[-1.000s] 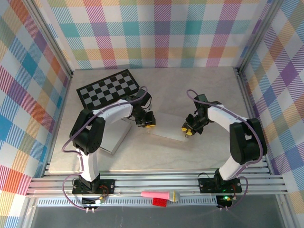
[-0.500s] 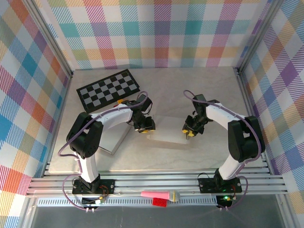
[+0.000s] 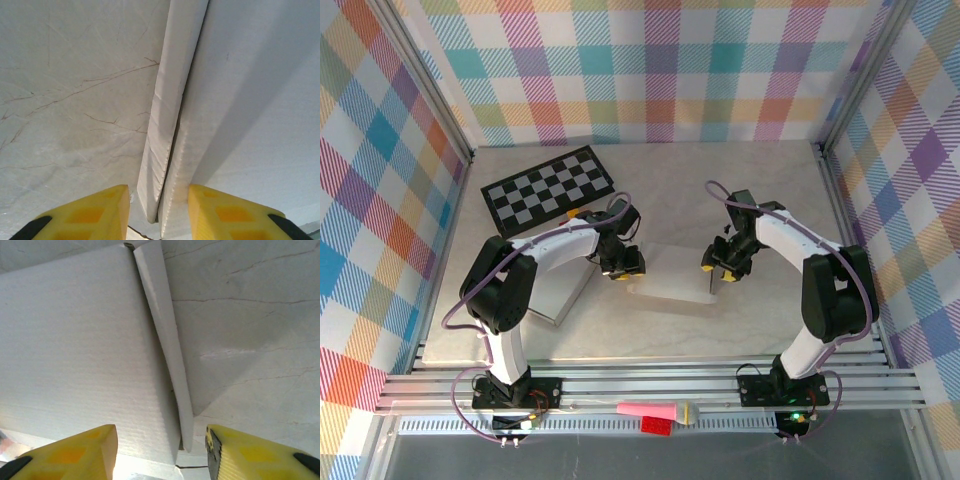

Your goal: Fold the paper box

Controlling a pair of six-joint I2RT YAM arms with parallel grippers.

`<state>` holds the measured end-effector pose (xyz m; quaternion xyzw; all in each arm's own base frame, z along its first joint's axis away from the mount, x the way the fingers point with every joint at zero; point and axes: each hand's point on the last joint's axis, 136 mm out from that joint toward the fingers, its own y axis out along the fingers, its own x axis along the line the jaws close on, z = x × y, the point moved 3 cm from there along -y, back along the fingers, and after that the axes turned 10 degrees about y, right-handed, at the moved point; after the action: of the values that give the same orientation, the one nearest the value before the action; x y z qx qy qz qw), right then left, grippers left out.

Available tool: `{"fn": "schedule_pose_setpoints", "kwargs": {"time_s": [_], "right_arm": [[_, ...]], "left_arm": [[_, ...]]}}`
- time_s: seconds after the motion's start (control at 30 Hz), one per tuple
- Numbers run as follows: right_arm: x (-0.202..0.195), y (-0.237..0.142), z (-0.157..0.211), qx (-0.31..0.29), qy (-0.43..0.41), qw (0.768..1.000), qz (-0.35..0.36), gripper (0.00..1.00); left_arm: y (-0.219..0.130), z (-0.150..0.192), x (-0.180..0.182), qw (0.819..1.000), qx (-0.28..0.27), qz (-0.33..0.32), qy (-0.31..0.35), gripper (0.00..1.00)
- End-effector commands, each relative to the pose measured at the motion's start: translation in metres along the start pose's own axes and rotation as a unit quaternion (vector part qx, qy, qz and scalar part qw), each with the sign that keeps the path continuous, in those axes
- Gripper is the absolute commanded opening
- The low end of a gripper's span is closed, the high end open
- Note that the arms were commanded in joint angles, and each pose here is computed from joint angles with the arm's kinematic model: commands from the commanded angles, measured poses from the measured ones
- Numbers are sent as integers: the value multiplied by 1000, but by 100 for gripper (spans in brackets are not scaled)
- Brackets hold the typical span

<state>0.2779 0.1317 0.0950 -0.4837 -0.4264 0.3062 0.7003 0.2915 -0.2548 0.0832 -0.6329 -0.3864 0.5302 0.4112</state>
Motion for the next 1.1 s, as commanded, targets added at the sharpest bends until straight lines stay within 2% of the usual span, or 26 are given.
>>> {"fn": "schedule_pose_setpoints", "kwargs": {"time_s": [0.0, 0.13, 0.53, 1.07], "right_arm": [[-7, 0, -1, -1, -25, 999, 20, 52], [-1, 14, -3, 15, -40, 999, 1, 52], [6, 32, -6, 42, -21, 999, -22, 35], [-13, 49, -4, 47, -6, 999, 14, 28]], "left_arm": [[1, -6, -4, 1000, -7, 0, 14, 33], [3, -5, -3, 1000, -6, -1, 14, 33], [11, -4, -7, 1000, -3, 19, 18, 33], [24, 13, 15, 999, 24, -24, 22, 32]]}}
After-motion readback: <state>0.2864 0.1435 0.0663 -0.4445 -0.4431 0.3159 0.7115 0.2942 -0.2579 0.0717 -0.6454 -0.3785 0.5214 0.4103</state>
